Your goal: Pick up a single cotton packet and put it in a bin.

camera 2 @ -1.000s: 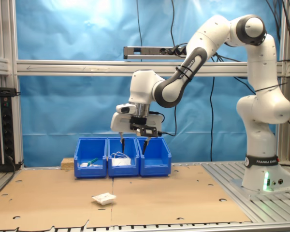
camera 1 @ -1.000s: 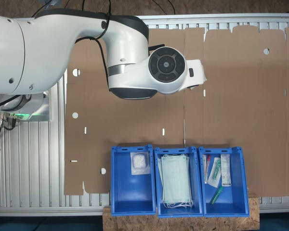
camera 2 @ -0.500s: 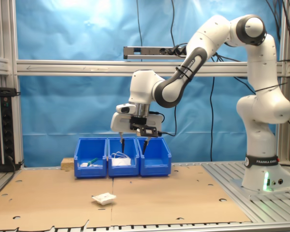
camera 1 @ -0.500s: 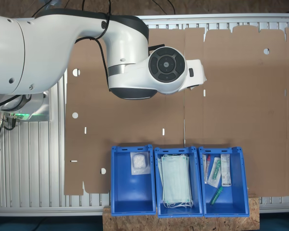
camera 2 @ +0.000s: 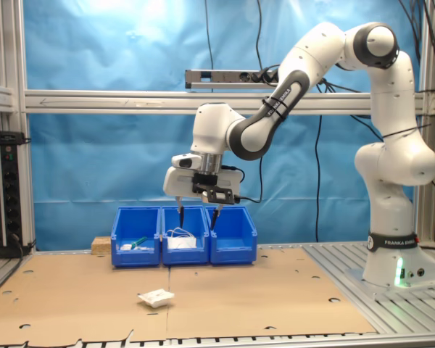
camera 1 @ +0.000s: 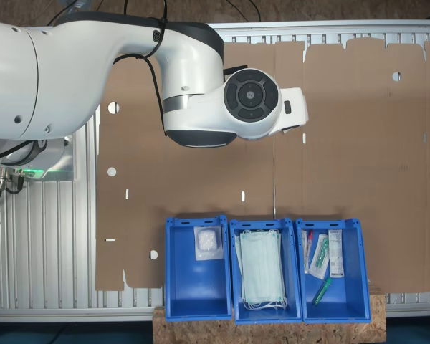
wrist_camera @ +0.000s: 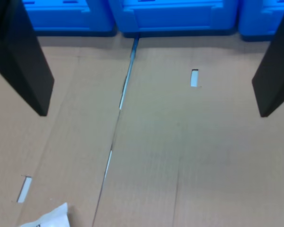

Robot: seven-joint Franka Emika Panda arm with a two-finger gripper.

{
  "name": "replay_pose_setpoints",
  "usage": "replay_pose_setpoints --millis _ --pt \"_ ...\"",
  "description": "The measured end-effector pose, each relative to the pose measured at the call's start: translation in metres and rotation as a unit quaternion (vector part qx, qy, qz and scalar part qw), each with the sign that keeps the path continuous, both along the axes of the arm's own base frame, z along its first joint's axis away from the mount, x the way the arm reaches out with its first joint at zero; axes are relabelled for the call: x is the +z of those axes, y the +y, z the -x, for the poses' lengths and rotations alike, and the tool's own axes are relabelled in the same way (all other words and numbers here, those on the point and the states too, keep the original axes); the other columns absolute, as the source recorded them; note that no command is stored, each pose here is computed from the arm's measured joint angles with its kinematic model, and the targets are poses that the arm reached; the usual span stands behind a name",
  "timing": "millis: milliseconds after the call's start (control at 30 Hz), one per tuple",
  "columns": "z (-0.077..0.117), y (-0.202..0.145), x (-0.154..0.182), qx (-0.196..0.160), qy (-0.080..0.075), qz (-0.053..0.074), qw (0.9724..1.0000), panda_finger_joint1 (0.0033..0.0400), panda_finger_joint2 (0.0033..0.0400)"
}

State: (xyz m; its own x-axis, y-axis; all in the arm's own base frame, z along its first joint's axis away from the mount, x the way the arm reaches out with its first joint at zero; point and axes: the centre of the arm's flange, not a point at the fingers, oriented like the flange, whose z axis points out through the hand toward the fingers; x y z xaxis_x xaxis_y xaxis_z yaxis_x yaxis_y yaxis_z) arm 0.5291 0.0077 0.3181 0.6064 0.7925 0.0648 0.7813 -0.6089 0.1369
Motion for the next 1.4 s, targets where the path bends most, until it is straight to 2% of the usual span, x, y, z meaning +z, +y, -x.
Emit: replay_pose_setpoints --millis 467,833,1100,1400 --pt "-0.049 0.004 0.016 0.007 -0.002 0.014 0.9999 0.04 0.04" --pt "-0.084 0.01 0.002 0.042 0.006 0.032 0.9986 0.04 0.04" --pt "-0.098 0.015 -0.013 0.083 0.026 0.043 0.9953 0.04 0.04" --pt "-0.11 0.019 -0.03 0.131 0.047 0.053 0.9888 0.04 0.04"
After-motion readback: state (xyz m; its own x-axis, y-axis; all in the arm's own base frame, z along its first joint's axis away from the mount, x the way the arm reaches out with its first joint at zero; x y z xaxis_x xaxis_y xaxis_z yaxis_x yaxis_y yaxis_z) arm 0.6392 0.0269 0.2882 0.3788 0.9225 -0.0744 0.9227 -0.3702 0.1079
